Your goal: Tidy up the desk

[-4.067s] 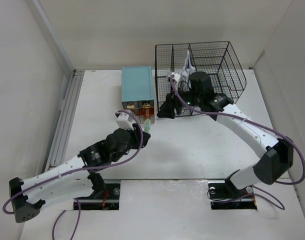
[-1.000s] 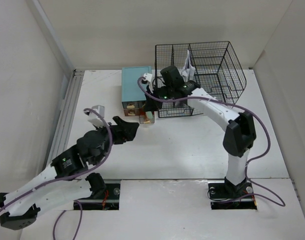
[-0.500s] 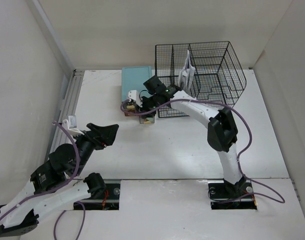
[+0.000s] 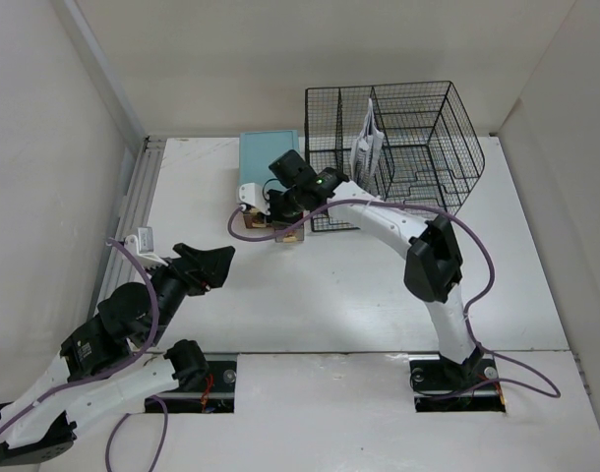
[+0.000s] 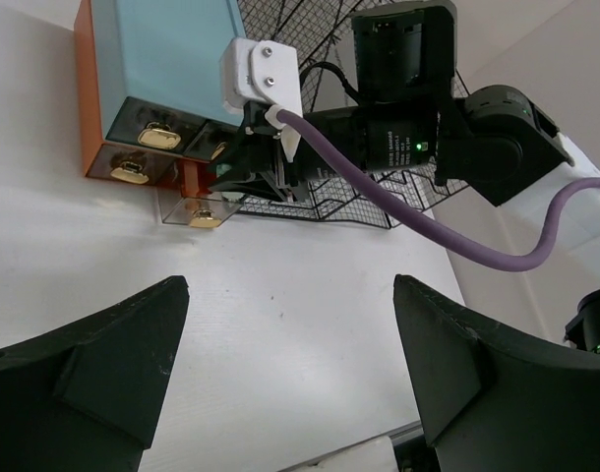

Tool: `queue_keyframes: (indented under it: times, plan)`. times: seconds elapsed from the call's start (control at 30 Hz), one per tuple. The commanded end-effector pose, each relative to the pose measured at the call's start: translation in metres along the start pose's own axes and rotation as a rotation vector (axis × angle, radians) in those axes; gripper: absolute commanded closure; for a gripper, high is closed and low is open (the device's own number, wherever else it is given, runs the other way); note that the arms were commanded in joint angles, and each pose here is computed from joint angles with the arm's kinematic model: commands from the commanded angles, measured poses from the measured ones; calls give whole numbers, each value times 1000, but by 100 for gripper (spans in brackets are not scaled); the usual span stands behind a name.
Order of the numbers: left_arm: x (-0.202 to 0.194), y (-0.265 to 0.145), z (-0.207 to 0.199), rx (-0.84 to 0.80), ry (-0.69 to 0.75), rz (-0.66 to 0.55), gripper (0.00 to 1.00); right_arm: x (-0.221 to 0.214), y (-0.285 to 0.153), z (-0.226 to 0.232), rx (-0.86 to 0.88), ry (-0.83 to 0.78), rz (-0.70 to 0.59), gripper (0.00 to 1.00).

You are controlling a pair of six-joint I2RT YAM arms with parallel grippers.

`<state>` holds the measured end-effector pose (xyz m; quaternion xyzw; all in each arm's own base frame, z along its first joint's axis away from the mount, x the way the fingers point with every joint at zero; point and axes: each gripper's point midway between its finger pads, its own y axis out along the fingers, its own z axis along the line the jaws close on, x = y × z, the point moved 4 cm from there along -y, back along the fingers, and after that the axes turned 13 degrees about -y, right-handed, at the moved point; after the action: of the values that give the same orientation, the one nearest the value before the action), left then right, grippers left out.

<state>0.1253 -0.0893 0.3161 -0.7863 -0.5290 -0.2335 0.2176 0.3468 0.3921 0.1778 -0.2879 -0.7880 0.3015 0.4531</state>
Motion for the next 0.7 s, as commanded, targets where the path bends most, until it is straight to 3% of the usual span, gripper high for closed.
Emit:
queue_keyframes:
  times: [0.0, 0.13, 0.4, 0.57, 0.63, 0.67]
  plan:
    - [0, 1, 0, -10, 14, -6, 17, 18, -10, -10, -33, -66, -14, 99]
    - [0, 1, 0, -10, 14, -6, 17, 24, -13, -10, -42, -90, -13, 99]
    - [0, 1, -2, -21, 17, -2, 17, -8, 14, -13, -50, -164, 131, 99]
    - [0, 1, -2, -21, 17, -2, 17, -14, 22, -13, -47, -171, 146, 98]
    - [0, 1, -2, -21, 17, -2, 17, -14, 22, -13, -47, -171, 146, 94]
    - [0, 1, -2, -21, 17, -2, 17, -13, 22, -15, -57, -174, 140, 86]
